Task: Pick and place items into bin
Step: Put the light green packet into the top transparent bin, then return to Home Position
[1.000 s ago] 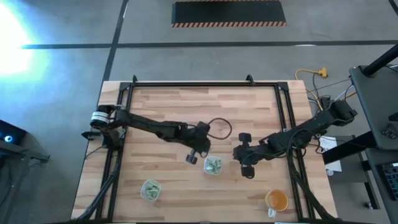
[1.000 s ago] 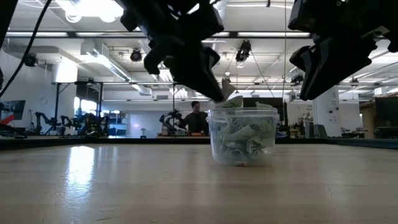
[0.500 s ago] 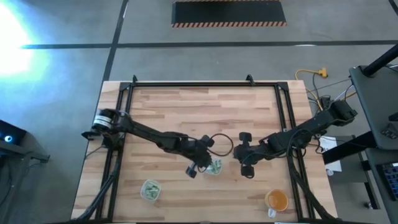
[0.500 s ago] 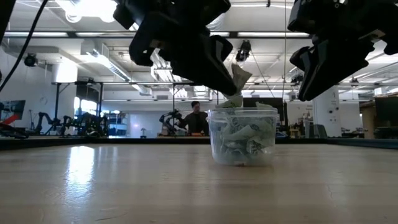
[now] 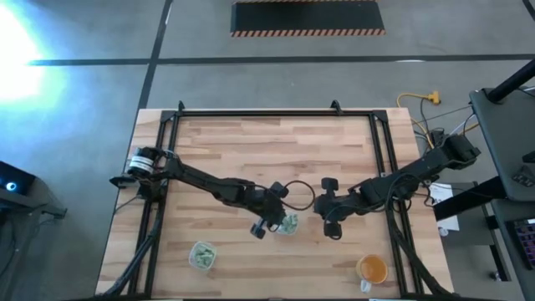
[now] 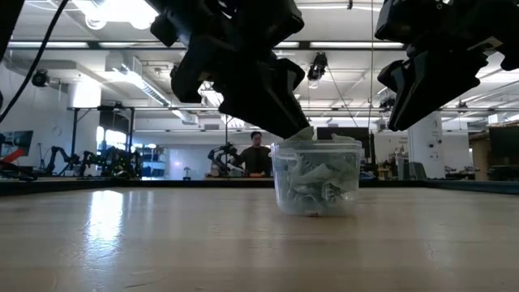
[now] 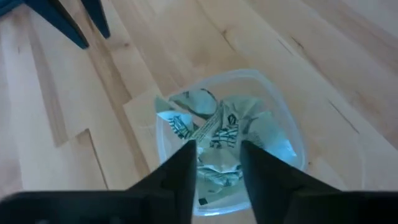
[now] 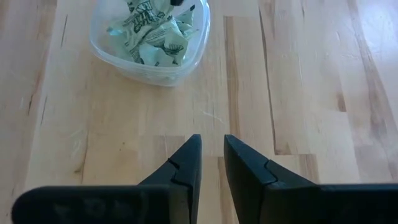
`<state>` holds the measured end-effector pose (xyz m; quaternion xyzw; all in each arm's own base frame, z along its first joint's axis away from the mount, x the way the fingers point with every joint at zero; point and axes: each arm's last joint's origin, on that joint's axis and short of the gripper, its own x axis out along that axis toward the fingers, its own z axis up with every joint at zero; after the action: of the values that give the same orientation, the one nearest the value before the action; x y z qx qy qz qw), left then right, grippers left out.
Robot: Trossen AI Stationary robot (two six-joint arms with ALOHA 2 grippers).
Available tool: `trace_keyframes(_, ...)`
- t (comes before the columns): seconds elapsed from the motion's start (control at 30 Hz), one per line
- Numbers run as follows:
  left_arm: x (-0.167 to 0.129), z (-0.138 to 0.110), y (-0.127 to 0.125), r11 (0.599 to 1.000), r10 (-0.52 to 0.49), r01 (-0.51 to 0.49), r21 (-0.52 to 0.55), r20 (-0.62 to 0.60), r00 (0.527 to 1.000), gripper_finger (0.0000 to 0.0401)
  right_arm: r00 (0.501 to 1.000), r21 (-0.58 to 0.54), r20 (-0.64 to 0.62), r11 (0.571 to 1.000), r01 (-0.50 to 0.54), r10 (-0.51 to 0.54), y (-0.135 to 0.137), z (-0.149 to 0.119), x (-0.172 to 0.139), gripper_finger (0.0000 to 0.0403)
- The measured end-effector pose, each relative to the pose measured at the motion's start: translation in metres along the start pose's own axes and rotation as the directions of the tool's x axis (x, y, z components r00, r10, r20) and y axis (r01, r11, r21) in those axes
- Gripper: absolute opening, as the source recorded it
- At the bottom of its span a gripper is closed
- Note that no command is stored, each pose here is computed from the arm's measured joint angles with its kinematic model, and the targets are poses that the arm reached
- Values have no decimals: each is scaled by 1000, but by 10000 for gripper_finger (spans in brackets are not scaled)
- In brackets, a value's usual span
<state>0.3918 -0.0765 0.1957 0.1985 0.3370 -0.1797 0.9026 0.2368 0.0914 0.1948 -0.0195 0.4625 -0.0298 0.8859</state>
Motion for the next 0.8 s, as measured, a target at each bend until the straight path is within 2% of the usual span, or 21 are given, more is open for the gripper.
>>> trace_keyframes(0.2, -5, 3, 2, 1000, 31, -31, -1, 3, 1000, 167, 1000, 0, 0, 1000, 0, 0, 0, 0, 0, 59)
trace_keyframes(0.37, -31, 12, 9, 978, 208, -208, -5, -24, 978, 186, 1000, -1, -1, 1000, 1, -1, 0, 0, 0, 57)
trace_keyframes(0.5, -62, 20, 12, 965, 256, -257, -52, -23, 966, 187, 999, -33, 18, 998, 52, -51, -1, 1, 0, 57)
trace_keyframes(0.63, -106, 21, 10, 963, 262, -262, -64, -5, 965, 187, 980, -37, 99, 984, 177, -172, -3, 12, -6, 59)
trace_keyframes(0.73, -133, 9, 4, 959, 277, -275, -64, 21, 961, 187, 963, -56, 154, 971, 233, -222, -4, 21, -15, 58)
trace_keyframes(0.8, -150, 1, 0, 938, 338, -329, -106, 82, 938, 187, 960, -98, 178, 966, 237, -218, -4, 24, -21, 59)
